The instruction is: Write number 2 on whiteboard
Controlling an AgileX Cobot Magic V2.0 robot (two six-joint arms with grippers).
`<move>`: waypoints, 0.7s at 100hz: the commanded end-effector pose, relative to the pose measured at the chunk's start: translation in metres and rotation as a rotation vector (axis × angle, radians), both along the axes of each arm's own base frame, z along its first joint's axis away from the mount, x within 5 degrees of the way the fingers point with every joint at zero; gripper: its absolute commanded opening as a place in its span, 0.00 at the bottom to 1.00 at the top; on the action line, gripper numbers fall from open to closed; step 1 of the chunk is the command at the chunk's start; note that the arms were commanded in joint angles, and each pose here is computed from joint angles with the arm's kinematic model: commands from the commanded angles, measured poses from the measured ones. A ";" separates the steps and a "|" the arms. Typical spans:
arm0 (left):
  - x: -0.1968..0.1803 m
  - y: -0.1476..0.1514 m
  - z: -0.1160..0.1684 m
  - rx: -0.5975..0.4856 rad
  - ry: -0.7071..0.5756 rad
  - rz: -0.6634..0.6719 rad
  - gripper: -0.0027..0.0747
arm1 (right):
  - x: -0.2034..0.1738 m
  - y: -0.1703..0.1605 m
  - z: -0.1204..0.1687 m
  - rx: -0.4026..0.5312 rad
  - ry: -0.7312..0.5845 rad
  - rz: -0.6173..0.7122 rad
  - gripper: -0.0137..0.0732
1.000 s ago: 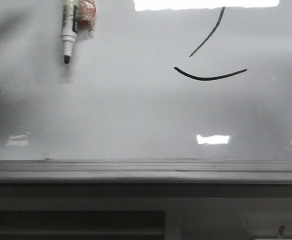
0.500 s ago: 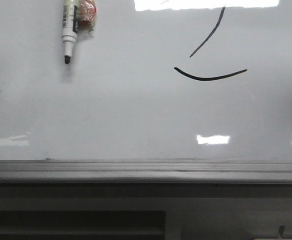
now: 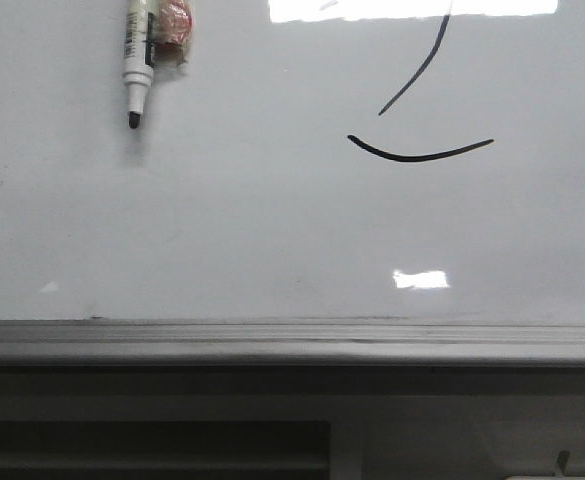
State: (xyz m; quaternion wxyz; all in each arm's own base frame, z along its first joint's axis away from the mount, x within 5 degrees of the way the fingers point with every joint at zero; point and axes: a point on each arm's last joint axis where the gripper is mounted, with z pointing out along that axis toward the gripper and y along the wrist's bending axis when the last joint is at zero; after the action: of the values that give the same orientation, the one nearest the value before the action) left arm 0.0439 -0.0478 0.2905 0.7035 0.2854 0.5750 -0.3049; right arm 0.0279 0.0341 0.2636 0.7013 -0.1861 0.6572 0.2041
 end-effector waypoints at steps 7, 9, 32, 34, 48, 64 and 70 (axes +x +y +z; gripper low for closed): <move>-0.004 0.009 0.000 -0.074 0.010 0.008 0.01 | 0.002 -0.005 0.002 0.057 -0.036 -0.057 0.09; -0.004 0.009 0.000 -0.080 0.016 0.006 0.01 | 0.002 -0.005 0.002 0.058 -0.037 -0.059 0.09; -0.004 0.009 -0.001 -0.098 0.045 -0.004 0.01 | 0.002 -0.005 0.001 0.057 -0.034 -0.058 0.09; -0.005 0.009 -0.001 -0.098 0.045 -0.006 0.01 | 0.002 -0.005 0.001 0.057 -0.034 -0.058 0.09; -0.005 0.009 -0.001 -0.097 0.045 -0.009 0.01 | 0.002 -0.004 0.001 0.058 -0.032 -0.055 0.09; -0.005 0.009 -0.001 -0.097 0.045 -0.009 0.01 | 0.002 -0.004 0.001 0.058 -0.032 -0.055 0.09; -0.005 0.009 -0.001 -0.097 0.045 -0.009 0.01 | 0.002 -0.004 0.001 0.058 -0.032 -0.055 0.09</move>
State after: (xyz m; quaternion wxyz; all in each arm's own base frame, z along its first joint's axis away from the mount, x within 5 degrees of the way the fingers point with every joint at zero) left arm 0.0394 -0.0401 0.2817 0.6977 0.2524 0.5789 -0.3383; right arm 0.0319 0.0339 0.2524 0.6950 -0.1750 0.6664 0.2057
